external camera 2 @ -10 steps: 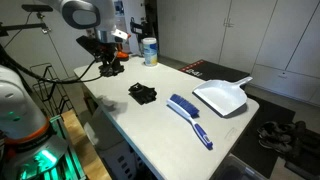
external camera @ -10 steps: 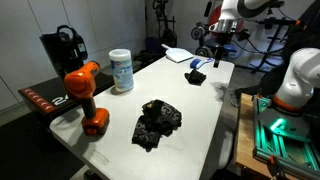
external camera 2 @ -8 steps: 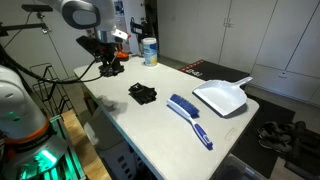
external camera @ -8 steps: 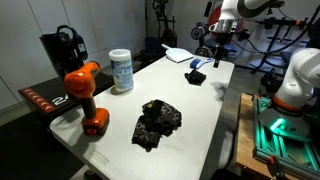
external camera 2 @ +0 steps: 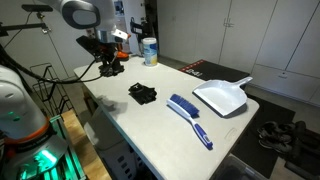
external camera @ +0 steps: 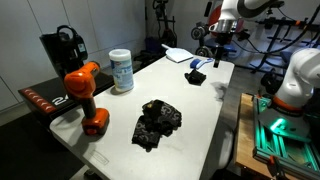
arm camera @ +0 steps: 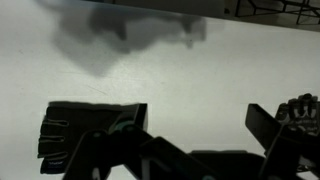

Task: Put the cleaning brush on the glove to the right

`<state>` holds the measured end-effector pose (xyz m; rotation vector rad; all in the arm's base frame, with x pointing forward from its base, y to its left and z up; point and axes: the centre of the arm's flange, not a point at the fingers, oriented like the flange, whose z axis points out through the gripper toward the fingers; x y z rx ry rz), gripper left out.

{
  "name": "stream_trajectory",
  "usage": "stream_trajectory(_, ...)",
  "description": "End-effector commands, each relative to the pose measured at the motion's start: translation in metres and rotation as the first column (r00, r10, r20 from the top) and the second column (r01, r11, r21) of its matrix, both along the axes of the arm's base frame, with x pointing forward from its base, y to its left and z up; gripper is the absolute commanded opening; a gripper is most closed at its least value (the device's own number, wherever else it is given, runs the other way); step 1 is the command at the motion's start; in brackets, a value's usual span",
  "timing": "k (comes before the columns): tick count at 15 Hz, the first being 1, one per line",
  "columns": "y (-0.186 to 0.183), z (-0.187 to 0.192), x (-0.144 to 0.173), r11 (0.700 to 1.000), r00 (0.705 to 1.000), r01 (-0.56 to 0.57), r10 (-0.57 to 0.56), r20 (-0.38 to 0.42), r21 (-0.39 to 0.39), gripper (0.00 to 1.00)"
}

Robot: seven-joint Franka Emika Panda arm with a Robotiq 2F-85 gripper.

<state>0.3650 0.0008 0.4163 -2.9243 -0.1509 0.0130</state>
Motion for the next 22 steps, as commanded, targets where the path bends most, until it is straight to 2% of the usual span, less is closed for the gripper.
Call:
stream_trajectory(1, 0.000, 0.000, 0.000, 1.000, 1.000, 0.000, 0.000, 0.000, 0.000, 1.00)
stream_trajectory(11, 0.000, 0.000, 0.000, 1.000, 1.000, 0.000, 0.000, 0.000, 0.000, 1.00)
stream_trajectory(13, -0.021, 0.003, 0.013, 0.990, 0.990, 0.141, -0.141, 0.024, -0.008, 1.00)
stream_trajectory(15, -0.052, 0.016, 0.025, 0.968, 0.966, 0.251, -0.250, 0.060, -0.005, 1.00)
stream_trajectory(17, -0.087, 0.024, 0.034, 0.934, 0.932, 0.356, -0.353, 0.082, -0.026, 1.00)
stream_trajectory(20, -0.131, 0.019, 0.045, 0.862, 0.863, 0.503, -0.496, 0.095, -0.062, 1.00)
stream_trajectory(22, -0.154, 0.011, 0.052, 0.804, 0.809, 0.587, -0.580, 0.093, -0.091, 1.00)
